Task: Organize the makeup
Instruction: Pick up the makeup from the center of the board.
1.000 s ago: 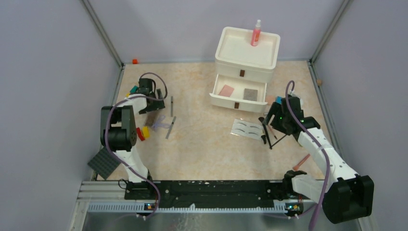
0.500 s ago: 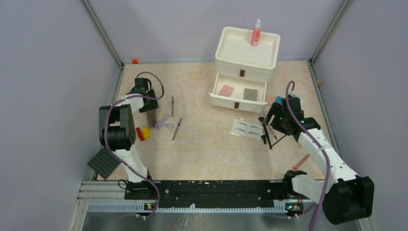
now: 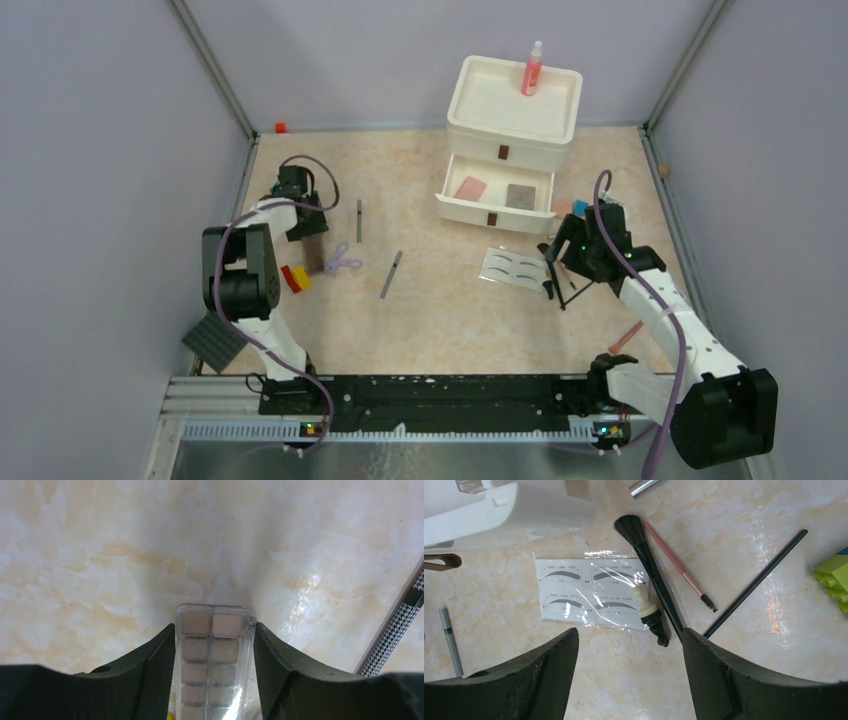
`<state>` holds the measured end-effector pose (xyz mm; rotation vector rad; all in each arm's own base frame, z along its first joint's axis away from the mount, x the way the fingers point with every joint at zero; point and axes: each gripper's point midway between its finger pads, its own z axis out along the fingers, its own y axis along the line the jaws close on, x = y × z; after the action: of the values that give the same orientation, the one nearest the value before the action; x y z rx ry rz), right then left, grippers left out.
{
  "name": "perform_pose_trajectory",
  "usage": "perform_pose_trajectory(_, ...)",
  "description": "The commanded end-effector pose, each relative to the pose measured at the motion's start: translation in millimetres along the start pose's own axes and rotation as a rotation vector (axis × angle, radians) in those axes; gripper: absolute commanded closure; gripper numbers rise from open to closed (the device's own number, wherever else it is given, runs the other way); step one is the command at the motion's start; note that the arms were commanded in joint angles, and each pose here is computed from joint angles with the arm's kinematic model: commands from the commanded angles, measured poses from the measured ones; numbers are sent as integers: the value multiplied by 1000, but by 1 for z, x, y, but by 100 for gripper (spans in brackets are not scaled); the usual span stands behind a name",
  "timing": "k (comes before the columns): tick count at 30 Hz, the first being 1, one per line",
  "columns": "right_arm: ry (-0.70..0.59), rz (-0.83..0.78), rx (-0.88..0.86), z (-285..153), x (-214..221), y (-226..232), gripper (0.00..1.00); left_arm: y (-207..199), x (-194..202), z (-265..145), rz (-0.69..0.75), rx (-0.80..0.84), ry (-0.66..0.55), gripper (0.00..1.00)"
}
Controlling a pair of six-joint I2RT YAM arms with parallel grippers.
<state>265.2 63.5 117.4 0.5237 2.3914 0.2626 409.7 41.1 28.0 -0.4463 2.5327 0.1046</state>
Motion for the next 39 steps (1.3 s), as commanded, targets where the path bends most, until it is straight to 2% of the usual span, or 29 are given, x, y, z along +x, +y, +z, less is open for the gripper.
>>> perform_pose_trajectory(1, -45, -4, -44, -5, -9, 7, 26, 7, -16, -25, -26, -27, -63, 100)
perform_pose_trajectory(11, -70, -9, -62, -10, -12, 9, 26, 28, -46, -62, -66, -146, -200, 100)
perform_pose_trajectory(19, -81, -7, -44, -11, -13, 5, 26, 5, -76, -105, -25, -82, -336, 100)
perform_pose_trajectory(25, -123, -4, -34, -18, -20, 2, 27, -87, -92, -167, 142, 141, -481, 100)
perform_pose_trajectory(29, -169, 5, -26, -27, -27, 0, 27, -158, -88, -212, 272, 321, -542, 100)
perform_pose_trajectory(33, -218, 10, -21, -36, -33, -4, 27, -232, -68, -261, 470, 571, -658, 100)
perform_pose_trajectory(36, -240, 11, -27, -41, -35, -5, 27, -278, -56, -285, 650, 665, -753, 100)
perform_pose_trajectory(39, -261, 17, -18, -47, -37, -8, 27, -316, -47, -295, 810, 731, -776, 100)
